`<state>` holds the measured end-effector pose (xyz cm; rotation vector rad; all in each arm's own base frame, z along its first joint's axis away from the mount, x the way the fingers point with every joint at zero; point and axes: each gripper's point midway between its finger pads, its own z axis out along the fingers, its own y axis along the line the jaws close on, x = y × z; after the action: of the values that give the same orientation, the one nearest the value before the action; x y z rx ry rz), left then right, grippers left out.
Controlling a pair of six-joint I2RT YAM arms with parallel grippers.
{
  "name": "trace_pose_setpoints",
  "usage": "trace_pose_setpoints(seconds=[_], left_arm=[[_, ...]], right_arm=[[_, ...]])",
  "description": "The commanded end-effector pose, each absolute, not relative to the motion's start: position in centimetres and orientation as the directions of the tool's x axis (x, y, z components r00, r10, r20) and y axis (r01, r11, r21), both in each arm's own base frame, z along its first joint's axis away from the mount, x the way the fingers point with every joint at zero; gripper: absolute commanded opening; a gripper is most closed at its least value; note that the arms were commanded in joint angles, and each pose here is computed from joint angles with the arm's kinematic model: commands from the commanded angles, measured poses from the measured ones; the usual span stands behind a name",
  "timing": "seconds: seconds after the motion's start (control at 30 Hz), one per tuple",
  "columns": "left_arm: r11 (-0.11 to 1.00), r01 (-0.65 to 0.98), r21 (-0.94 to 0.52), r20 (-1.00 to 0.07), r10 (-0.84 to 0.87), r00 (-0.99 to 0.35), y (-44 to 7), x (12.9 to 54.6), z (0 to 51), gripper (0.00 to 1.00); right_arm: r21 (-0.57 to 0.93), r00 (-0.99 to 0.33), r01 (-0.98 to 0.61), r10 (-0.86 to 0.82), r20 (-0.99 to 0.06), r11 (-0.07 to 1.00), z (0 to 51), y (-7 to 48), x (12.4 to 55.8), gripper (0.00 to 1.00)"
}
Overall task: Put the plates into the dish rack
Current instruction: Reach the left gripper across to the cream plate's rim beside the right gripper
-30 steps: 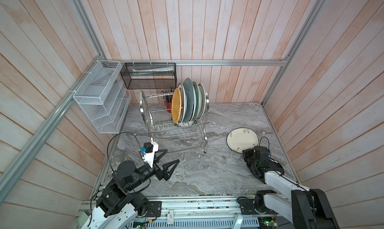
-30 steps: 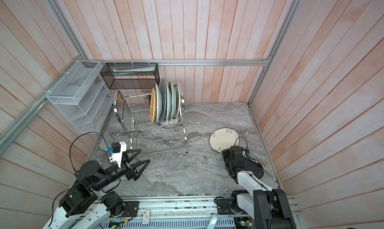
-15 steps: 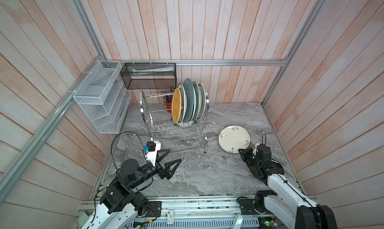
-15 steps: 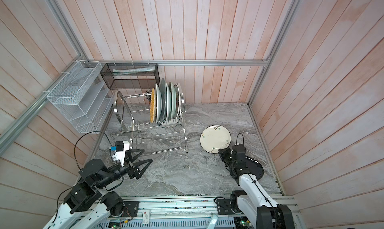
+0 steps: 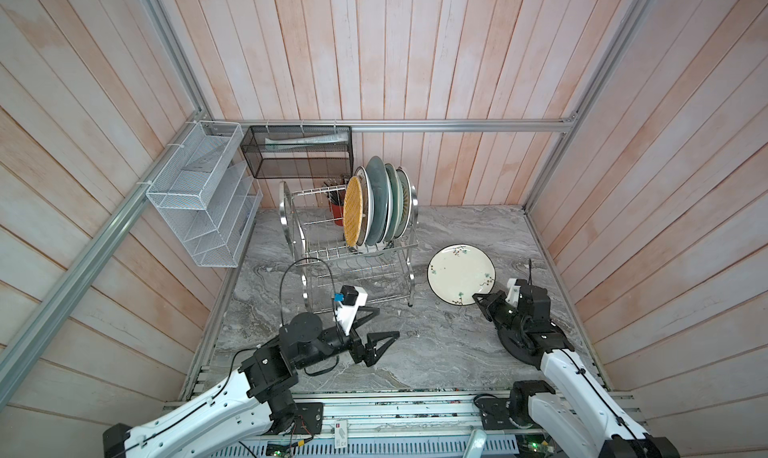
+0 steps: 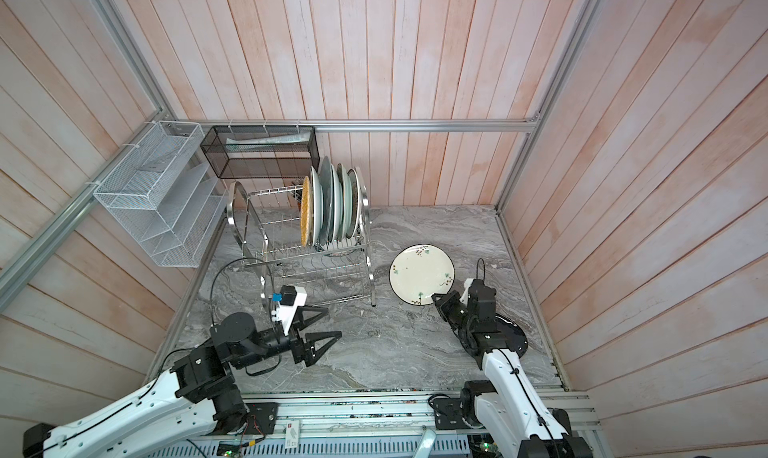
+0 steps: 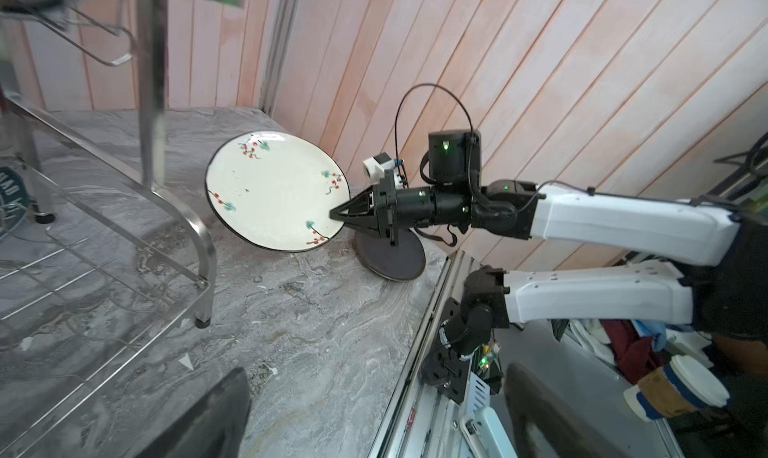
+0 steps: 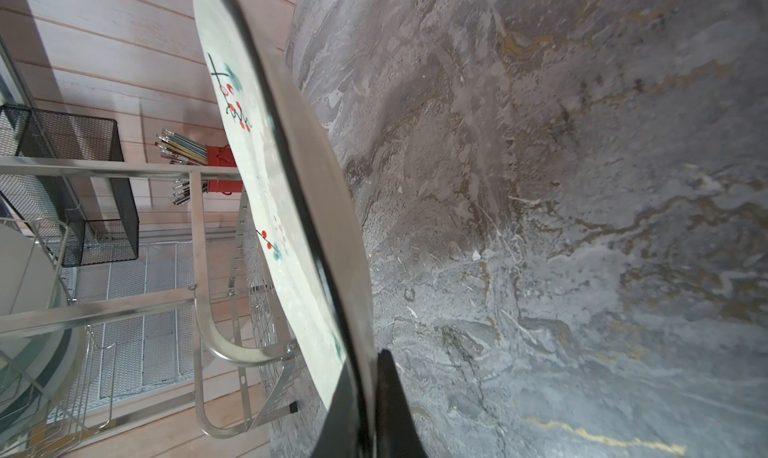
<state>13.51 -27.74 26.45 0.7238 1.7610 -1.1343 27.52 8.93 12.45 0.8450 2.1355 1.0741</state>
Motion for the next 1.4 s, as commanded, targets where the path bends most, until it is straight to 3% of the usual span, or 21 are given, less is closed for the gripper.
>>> trace_pose_setpoints(seconds=[0.0,0.3,0.47,0.77,1.07,1.37], left_arm=[[0.469,0.84,-0.274,-0.949,0.009,-0.314,-29.4,14.3,28.0,0.96],[0.46,0.884,0.079,-0.948,0.308,-0.076,-36.1,13.7,24.0,0.95],[0.422,0.848,0.321,-0.881,0.462,0.103,-39.1,14.8,20.9,0.93],[0.403,0.691,0.601,-0.742,0.603,0.294,-42.6,18.3,18.7,0.86],[0.352,0.537,0.767,-0.598,0.696,0.397,-44.7,20.5,16.7,0.71],[0.334,0.49,0.805,-0.549,0.732,0.403,-45.9,21.6,14.6,0.58]], right_arm=[[0.875,-0.623,0.103,0.717,-0.313,0.472,17.3,9.7,28.5,0.0],[0.877,-0.667,0.084,0.681,-0.303,0.473,17.4,10.5,27.5,0.0],[0.884,-0.685,0.081,0.67,-0.286,0.46,17.5,10.8,26.9,0.0],[0.9,-0.708,0.099,0.666,-0.237,0.425,17.7,11.2,25.8,0.0],[0.908,-0.712,0.11,0.67,-0.213,0.405,17.8,11.3,25.3,0.0],[0.913,-0.716,0.111,0.668,-0.201,0.393,17.9,11.5,25.0,0.0]])
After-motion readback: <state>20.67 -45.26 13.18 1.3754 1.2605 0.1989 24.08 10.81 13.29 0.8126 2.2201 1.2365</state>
